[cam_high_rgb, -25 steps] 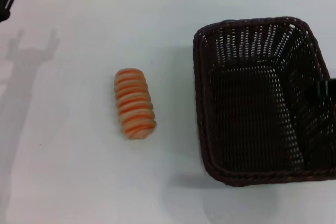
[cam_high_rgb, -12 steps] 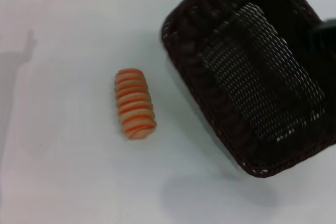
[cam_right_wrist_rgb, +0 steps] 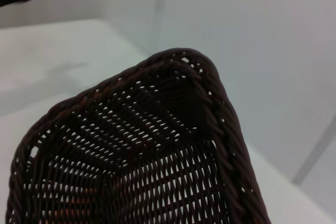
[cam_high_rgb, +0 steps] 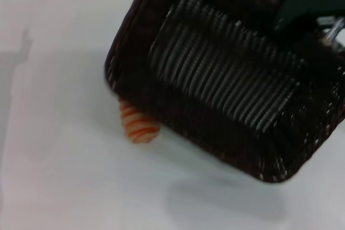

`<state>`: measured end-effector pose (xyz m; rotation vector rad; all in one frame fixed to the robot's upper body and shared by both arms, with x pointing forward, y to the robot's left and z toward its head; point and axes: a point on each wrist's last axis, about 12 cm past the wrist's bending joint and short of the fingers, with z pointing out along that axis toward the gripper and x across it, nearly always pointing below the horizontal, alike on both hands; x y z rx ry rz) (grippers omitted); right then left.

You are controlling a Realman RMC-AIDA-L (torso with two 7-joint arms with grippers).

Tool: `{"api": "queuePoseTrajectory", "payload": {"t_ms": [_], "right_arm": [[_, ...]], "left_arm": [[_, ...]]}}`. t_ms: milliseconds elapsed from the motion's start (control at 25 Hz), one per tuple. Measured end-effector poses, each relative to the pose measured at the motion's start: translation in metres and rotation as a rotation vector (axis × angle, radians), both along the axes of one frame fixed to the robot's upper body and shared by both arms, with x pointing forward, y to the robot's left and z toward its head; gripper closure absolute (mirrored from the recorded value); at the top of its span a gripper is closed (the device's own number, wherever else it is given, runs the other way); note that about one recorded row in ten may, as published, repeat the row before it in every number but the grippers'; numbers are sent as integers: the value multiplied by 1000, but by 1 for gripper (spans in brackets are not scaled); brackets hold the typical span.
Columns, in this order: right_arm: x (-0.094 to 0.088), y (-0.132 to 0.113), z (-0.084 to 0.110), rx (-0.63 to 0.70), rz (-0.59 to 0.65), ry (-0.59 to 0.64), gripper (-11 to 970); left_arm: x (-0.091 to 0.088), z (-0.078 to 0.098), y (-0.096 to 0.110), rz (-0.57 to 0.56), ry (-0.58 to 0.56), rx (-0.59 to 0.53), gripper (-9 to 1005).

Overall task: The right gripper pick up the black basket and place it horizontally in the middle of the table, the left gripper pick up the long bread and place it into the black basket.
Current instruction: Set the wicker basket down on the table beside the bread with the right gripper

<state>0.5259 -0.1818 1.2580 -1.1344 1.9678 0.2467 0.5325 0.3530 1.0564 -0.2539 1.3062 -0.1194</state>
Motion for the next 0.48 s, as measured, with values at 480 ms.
{"api": "queuePoseTrajectory", "payload": {"t_ms": [480], "right_arm": [[-8, 44, 3, -104, 368, 204, 811]], "left_arm": [[5, 7, 1, 36, -41, -43, 125]]}}
